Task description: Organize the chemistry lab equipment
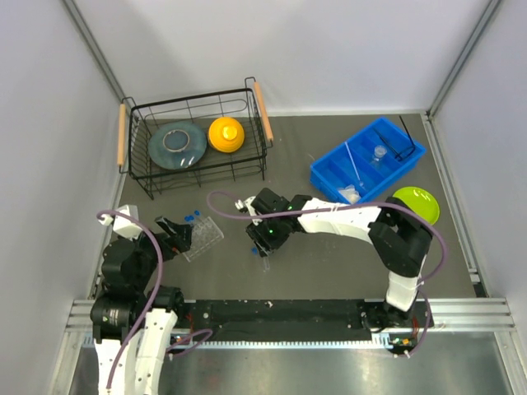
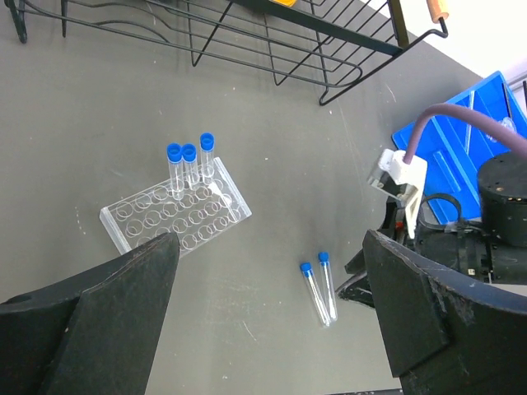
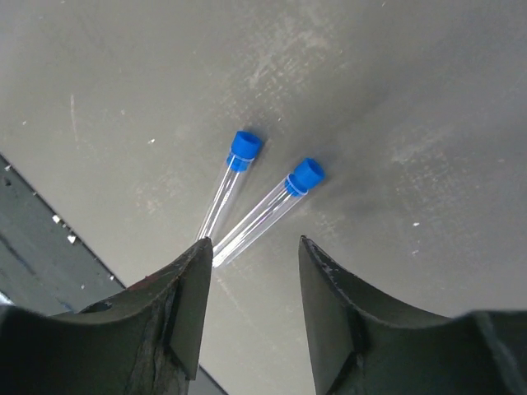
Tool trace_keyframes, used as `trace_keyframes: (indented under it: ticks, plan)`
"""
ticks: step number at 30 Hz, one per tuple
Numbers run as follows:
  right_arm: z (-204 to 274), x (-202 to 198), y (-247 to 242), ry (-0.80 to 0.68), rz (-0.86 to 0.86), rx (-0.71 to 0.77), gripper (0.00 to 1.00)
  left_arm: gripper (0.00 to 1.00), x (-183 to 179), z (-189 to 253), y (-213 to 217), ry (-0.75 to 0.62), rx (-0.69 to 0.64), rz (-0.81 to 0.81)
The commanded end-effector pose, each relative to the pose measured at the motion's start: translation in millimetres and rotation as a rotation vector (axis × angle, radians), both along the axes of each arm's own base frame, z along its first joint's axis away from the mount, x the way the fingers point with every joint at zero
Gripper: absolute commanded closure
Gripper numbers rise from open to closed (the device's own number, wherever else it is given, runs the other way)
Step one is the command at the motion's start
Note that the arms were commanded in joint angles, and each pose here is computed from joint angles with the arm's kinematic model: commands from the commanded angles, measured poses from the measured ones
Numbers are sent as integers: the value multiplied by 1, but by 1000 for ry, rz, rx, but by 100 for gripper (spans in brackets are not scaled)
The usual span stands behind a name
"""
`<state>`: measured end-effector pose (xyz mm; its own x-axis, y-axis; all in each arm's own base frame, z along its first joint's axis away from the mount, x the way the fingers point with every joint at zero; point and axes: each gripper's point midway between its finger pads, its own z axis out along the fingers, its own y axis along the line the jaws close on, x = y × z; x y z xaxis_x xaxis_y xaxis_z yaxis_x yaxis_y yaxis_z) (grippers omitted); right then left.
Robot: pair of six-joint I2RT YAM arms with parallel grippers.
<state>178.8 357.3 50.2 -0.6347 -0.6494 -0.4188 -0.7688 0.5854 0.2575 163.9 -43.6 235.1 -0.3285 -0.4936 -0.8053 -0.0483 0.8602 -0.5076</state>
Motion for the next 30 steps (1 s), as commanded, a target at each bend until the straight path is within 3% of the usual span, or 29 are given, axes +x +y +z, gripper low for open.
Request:
trace_keyframes:
  ticks: [1,20,30]
  plan:
    - [1,11,12,-50,-38,-14,56,1,-2,6,-1,-45,22,-23]
    - [-19,16,4,-85,-60,-102,59,2,-1,6,-2,-49,27,-28]
    - [-22,34,-13,-188,-81,-177,73,2,-1,7,-3,-51,27,-33]
